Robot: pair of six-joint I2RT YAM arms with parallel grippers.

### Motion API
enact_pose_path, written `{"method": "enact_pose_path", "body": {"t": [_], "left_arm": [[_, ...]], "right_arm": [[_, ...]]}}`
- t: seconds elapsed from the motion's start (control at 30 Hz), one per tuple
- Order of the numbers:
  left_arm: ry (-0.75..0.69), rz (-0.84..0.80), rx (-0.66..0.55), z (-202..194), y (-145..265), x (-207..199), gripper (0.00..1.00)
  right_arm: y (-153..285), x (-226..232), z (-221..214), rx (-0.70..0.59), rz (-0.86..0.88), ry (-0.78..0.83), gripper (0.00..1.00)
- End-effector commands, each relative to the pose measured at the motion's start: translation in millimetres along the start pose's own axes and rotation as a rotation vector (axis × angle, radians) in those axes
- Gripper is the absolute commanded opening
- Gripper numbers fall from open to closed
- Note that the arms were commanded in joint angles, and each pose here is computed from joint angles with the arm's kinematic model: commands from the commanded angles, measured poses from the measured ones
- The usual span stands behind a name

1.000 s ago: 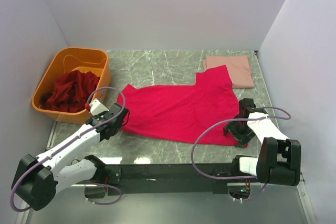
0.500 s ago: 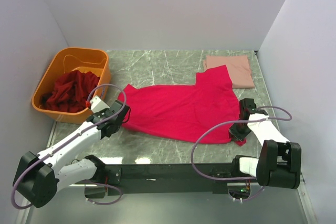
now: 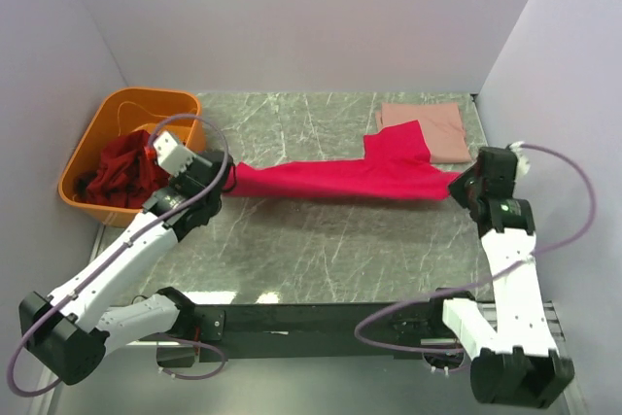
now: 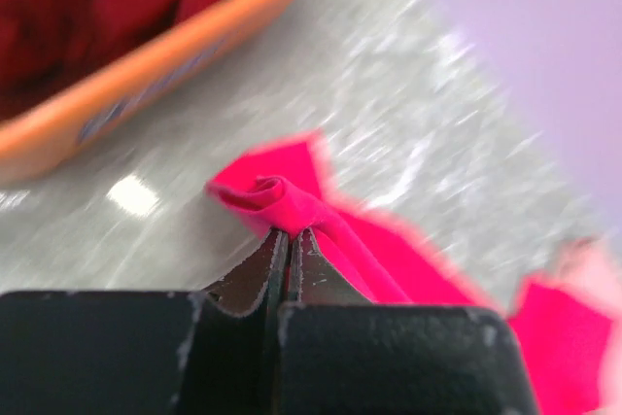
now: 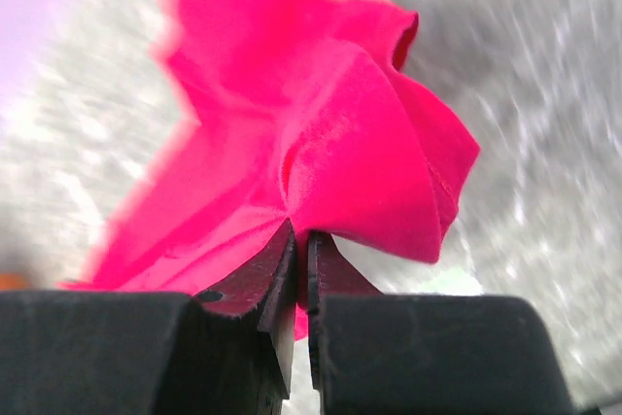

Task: Fold and stack the t-shirts
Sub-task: Fold the tshirt

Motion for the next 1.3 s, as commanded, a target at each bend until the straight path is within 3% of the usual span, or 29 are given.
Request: {"method": "enact_pose_path", "body": {"t": [0.0,0.3,0.43,0.57,0.73,0.97,1.03,1.07,1.1,1.27], "left_arm": [[0.071,-0.101,-0.207,72.2,21.5,-43.7,0.01],[0.183,-0.337,-0.393,171.1,84.3,-100.4,0.01],[0.184,-0.422,-0.441,196.3,106.0,-113.2,0.01],[0.168,-0.419,-0.494,210.4,108.9,-123.0,0.01],[0.138,-0.423,-0.516,224.7,82.5,-146.8,0.01],[0.011,-0.416,-0.484,223.0,3.8,-193.2,0.01],[0.024,-0.447,-0.49,241.1,0.6,-209.5,0.01],[-0.004,-0.432,-0.459,233.5,-16.9,-214.0,0.01],[0.003,-0.434,-0.468,242.6,-20.0,-216.4,0.01],[-0.006,-0.515,-0.509,276.1,-5.7,-246.1,0.01]], "right_arm": [[34.9,22.6,59.4,-0.226,0.081,0.002,0.0],[107.3,68.3,136.4,-0.365,0.192,0.125,0.0],[147.4,87.1,168.4,-0.456,0.257,0.184,0.0],[160.0,102.9,189.5,-0.501,0.294,0.202,0.0],[155.7,133.0,219.8,-0.537,0.351,0.231,0.0],[97.5,176.1,261.3,-0.555,0.373,0.294,0.0],[105.0,188.4,280.6,-0.595,0.389,0.294,0.0],[84.5,196.5,280.6,-0.553,0.394,0.312,0.0],[105.4,204.6,298.0,-0.616,0.418,0.301,0.0],[119.7,222.7,327.5,-0.73,0.465,0.301,0.0]]}}
Point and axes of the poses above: each gripper's point midway between its finger pads, its own y axis back along the fingers, its own x axis along the line the jaws close on, z = x × y, the point moved 1 cm from there along y, back along the fingers, and after that the axes turned 6 degrees about y, right-handed, at the moved point
